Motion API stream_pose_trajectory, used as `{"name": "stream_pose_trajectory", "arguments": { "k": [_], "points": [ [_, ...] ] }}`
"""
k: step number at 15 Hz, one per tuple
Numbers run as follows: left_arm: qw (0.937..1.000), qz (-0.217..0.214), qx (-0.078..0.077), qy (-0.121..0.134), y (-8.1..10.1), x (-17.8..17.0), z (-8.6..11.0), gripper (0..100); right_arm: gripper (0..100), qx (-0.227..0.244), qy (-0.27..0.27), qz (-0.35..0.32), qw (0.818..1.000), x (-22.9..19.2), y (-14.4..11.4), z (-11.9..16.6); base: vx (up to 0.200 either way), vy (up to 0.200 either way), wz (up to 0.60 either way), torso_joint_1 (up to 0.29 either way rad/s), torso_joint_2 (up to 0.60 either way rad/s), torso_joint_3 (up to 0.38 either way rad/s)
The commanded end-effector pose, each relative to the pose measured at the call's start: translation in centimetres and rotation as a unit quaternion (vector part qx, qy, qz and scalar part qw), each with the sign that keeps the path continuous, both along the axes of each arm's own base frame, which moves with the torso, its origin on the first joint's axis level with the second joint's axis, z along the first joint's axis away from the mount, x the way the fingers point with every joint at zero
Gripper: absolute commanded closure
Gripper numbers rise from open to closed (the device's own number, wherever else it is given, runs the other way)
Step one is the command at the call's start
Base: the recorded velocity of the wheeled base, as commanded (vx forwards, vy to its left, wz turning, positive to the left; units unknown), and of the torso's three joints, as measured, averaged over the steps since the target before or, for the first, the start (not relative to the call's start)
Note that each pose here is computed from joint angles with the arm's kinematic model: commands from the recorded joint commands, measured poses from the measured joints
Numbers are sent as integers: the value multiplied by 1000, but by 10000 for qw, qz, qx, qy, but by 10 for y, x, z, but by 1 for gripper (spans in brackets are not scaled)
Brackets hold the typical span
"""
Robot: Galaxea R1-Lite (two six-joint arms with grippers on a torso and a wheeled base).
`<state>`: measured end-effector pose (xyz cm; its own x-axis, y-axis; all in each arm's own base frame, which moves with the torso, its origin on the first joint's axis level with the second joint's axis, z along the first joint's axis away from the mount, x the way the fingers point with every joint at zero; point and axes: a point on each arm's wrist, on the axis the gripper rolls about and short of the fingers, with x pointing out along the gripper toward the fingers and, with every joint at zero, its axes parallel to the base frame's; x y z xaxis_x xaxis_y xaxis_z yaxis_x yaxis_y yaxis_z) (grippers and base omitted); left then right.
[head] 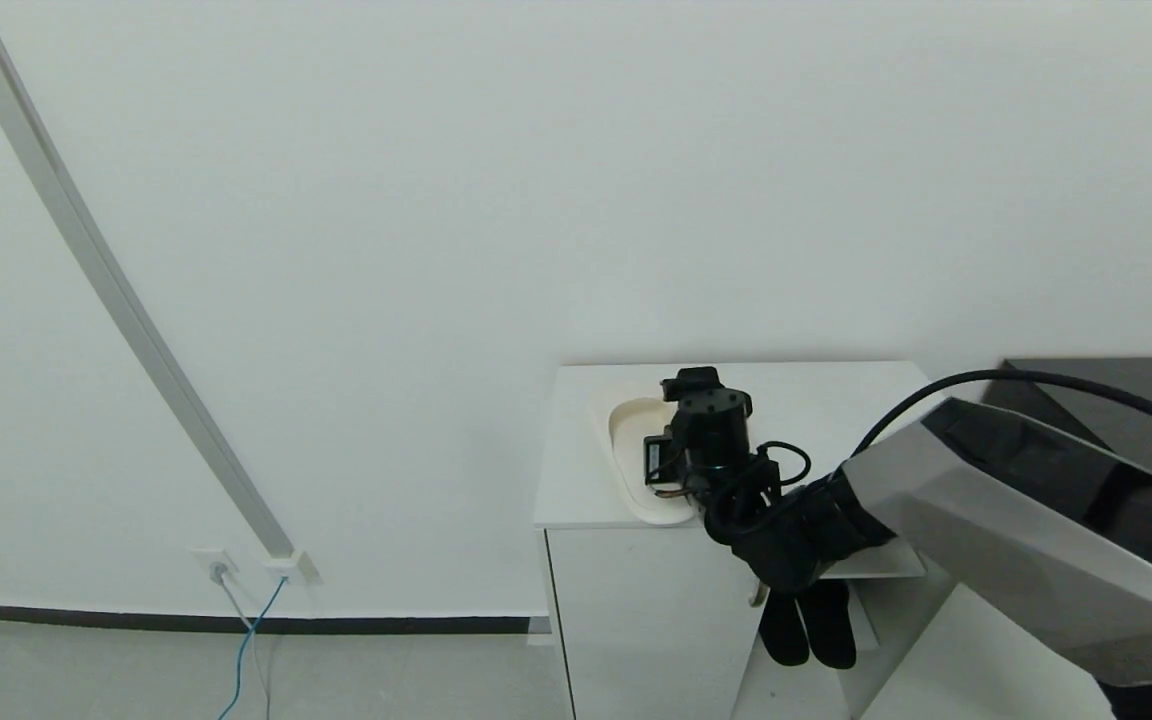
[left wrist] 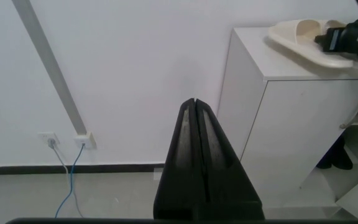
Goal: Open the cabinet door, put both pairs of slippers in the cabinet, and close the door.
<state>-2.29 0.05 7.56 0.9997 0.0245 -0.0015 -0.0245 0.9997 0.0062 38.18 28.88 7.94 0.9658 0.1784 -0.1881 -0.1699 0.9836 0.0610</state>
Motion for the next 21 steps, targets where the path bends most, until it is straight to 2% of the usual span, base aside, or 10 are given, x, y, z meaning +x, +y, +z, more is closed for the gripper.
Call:
{"name": "stream_pose_trajectory", "arguments": {
  "k": [1,5,6,9,11,14,21],
  "points": [
    [10000,0,0,8,0,0,0,100,100,125,-146,128,9997,-24,-7,35,0,0,0,0,0,0],
    [10000,8,15,16,0,0,0,100,100,85,-160,849,9962,-83,-28,61,0,0,0,0,0,0],
    [10000,8,15,8,0,0,0,100,100,31,-206,1225,9922,-109,-42,67,0,0,0,0,0,0],
    [10000,8,30,16,0,0,0,100,100,-244,-496,1935,9796,-149,-78,69,0,0,0,0,0,0],
    [10000,8,30,16,0,0,0,100,100,-385,-610,2253,9716,-159,-97,64,0,0,0,0,0,0],
    [10000,8,23,16,0,0,0,100,100,-486,-816,2461,9646,-159,-110,61,0,0,0,0,0,0],
    [10000,0,23,16,0,0,0,100,100,-502,-762,2623,9607,-161,-115,56,0,0,0,0,0,0]
  ]
}}
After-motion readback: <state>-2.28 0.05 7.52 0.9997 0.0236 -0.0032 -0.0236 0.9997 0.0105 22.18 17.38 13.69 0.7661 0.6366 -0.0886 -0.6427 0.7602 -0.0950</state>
